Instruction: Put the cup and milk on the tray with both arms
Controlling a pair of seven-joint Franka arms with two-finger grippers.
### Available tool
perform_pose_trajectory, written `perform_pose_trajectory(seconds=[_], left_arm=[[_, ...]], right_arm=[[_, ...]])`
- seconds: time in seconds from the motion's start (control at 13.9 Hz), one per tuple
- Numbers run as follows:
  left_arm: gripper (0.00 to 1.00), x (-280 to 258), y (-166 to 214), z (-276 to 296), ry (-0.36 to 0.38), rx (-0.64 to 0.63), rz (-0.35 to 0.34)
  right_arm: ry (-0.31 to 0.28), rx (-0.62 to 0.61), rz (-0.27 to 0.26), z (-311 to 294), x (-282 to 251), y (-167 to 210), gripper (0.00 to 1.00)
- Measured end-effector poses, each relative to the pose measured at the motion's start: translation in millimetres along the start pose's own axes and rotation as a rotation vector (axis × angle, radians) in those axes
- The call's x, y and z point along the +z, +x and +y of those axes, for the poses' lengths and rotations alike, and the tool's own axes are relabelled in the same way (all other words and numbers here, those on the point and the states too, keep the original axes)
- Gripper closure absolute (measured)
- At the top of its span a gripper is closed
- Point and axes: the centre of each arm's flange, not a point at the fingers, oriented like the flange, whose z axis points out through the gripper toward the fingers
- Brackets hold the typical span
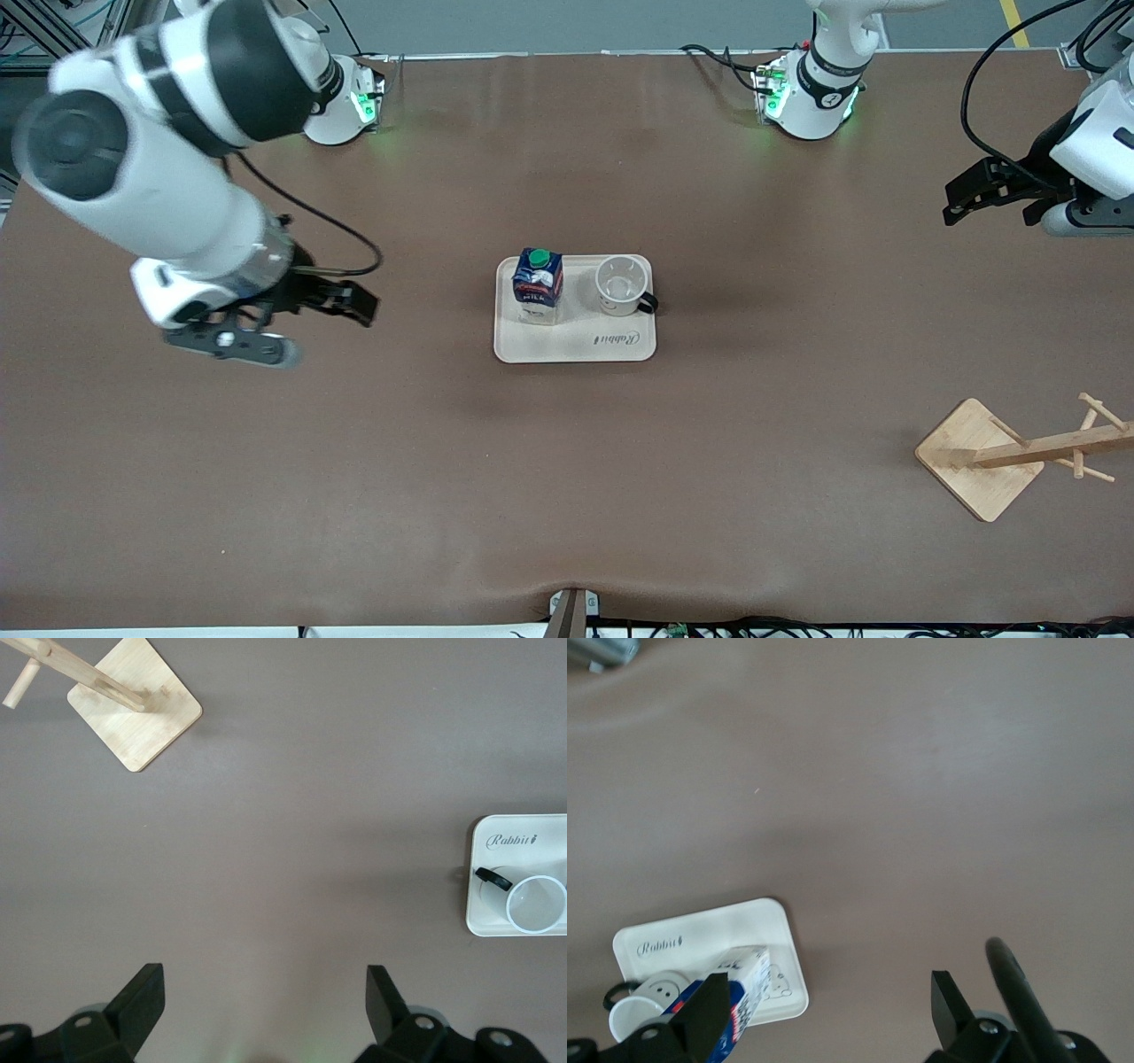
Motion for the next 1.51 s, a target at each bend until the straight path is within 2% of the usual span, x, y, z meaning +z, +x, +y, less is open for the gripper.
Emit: perform_pose_trajectory(seconds=[0.36, 0.93, 1.22, 1.51], left_arm=[[0.0, 0.0, 0.1, 0.5, 0.0, 0.0, 0.001], [0.0, -0.5, -0.1, -0.8, 0.0, -0.069, 0.001], [0.0, -0.6, -0.5, 3.5, 0.001, -0.062, 0.002], [0.0, -0.9, -0.7, 9.7, 0.001, -0.054, 0.005]], right_arm=[[0.002, 0.031, -0.005, 89.8, -51.1, -1.8, 0.0], [0.009, -0.024, -0.023, 220.2, -73.7, -26.4, 0.0], [-0.034, -0.066, -0.029, 231.7, -71.8, -47.4, 0.0], [-0.038, -0.117, -0.029, 226.4, -71.3, -54.8, 0.0]])
